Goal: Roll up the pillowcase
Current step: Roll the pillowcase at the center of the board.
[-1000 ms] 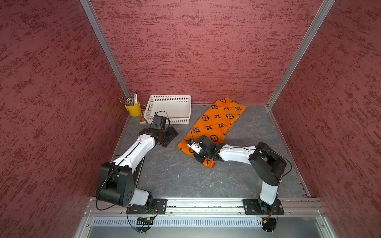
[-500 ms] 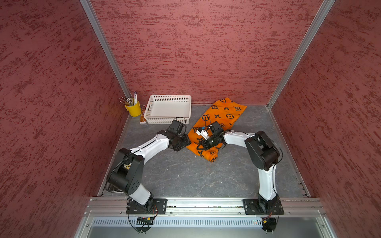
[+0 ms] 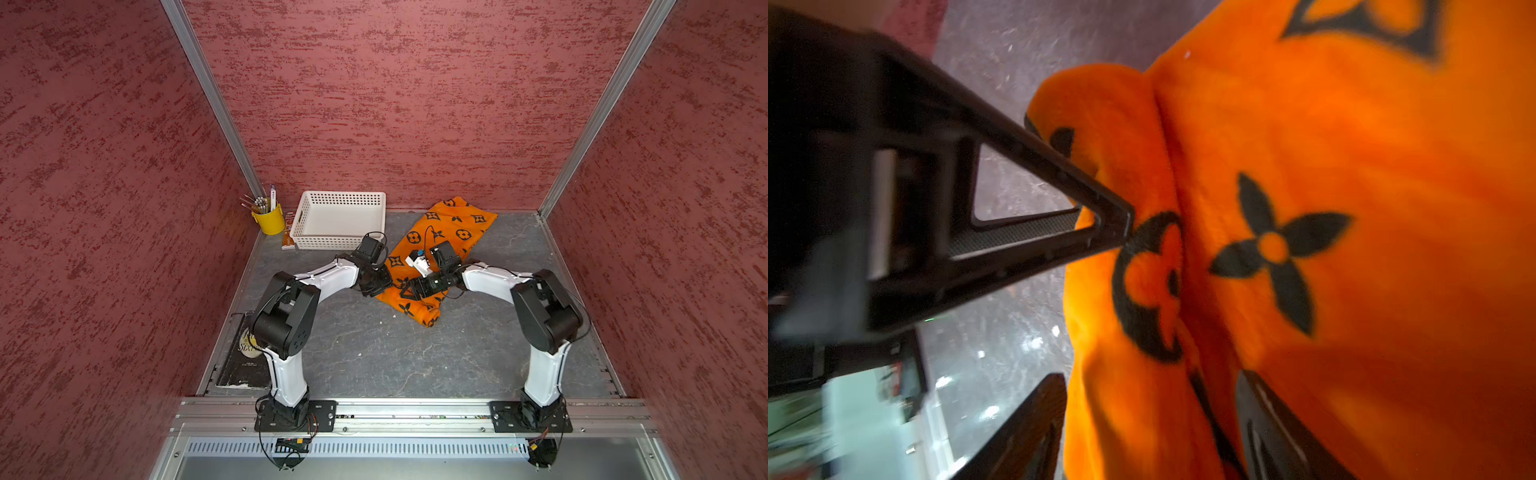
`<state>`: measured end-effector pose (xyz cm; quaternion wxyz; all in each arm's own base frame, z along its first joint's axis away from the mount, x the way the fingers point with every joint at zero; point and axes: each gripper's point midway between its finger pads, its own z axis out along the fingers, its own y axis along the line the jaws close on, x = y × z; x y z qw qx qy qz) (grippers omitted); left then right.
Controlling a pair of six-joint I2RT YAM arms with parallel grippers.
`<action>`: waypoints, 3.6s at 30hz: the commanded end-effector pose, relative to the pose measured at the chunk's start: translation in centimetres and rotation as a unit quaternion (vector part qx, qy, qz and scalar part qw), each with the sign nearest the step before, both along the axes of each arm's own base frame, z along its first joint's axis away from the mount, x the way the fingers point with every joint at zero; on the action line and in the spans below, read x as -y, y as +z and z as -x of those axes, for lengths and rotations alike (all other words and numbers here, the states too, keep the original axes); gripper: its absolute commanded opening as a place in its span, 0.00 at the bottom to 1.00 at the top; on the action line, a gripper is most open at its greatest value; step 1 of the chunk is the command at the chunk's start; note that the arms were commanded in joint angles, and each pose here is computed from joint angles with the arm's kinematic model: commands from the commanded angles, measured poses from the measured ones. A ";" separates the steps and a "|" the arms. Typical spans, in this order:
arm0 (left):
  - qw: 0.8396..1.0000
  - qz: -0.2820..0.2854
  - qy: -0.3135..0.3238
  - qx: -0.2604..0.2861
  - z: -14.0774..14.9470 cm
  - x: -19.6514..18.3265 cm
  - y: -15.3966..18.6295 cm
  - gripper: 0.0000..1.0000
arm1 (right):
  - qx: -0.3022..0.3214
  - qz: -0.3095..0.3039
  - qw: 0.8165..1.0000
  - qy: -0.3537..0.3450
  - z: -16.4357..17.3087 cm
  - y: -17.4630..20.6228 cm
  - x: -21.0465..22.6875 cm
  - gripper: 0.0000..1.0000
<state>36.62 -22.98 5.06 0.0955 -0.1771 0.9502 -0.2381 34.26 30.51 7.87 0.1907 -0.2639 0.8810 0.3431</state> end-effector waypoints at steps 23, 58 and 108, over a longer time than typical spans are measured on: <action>0.999 0.015 0.031 -0.025 -0.6 -0.8 -0.5 0.40 | 0.407 0.299 0.858 0.098 0.7 -1.9 -4.1 0.73; 0.992 0.032 0.090 0.079 2.3 -10.3 9.0 0.63 | -0.021 0.031 0.997 0.070 9.2 -2.4 -4.6 0.00; 1.000 0.021 0.004 -0.020 0.9 -0.4 0.8 0.43 | 0.308 0.320 0.890 0.099 4.7 -4.8 -1.0 0.38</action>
